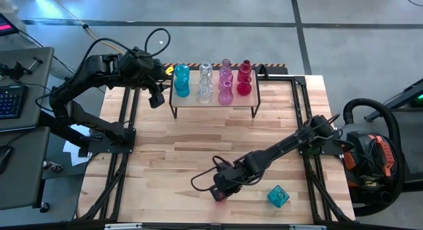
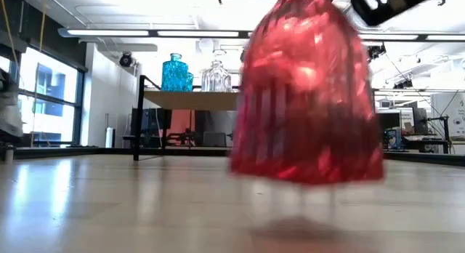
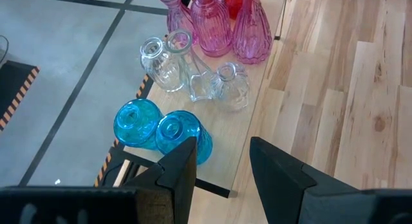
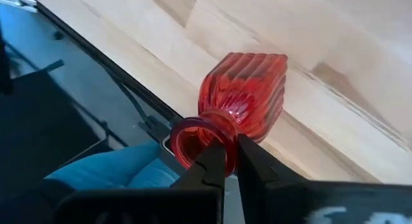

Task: Sort vases onto shelf
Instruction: Put the red vase on the shelf aligned with the other red vase

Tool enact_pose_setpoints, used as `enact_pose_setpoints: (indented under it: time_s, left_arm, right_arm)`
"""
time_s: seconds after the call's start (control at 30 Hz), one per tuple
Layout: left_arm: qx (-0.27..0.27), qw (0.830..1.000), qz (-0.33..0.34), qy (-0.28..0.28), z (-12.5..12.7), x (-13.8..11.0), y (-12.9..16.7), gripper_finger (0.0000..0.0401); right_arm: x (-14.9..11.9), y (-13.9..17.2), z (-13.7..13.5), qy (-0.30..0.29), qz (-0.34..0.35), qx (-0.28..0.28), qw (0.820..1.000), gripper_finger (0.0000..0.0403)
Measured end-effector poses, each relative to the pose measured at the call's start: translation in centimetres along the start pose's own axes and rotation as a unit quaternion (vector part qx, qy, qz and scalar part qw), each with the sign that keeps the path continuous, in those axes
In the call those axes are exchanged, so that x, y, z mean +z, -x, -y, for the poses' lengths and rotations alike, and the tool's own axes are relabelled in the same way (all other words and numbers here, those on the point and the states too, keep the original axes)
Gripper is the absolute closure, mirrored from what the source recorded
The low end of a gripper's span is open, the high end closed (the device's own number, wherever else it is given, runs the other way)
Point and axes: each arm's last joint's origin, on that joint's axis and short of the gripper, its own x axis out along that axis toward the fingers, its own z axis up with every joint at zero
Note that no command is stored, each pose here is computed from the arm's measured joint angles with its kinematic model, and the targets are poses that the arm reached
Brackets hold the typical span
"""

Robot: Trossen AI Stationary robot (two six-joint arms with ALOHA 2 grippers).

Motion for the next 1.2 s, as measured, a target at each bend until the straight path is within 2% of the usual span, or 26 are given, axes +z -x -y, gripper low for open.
enact_pose_setpoints:
  time_s: [0.27,0.57,0.73,0.97,1.2]
  left_arm:
    - [0.0,1.0,0.0,0.0,0.0,0.0,0.0,0.0265]
    - [0.0,1.0,0.0,0.0,0.0,0.0,0.0,0.0265]
    - [0.0,1.0,0.0,0.0,0.0,0.0,0.0,0.0265]
    - [0.0,1.0,0.0,0.0,0.0,0.0,0.0,0.0265]
    - [0.0,1.0,0.0,0.0,0.0,0.0,0.0,0.0265]
  right_arm:
    - [1.1,5.7,-0.8,0.001,0.01,-0.096,0.995,0.0402]
    - [4.6,14.1,-0.7,0.046,0.052,-0.161,0.984,0.0403]
    - [7.1,18.4,0.2,0.062,0.087,-0.123,0.987,0.0403]
    - [9.6,23.7,2.7,0.03,0.157,-0.098,0.982,0.0403]
    - [12.0,26.7,4.8,-0.003,0.201,-0.094,0.975,0.0403]
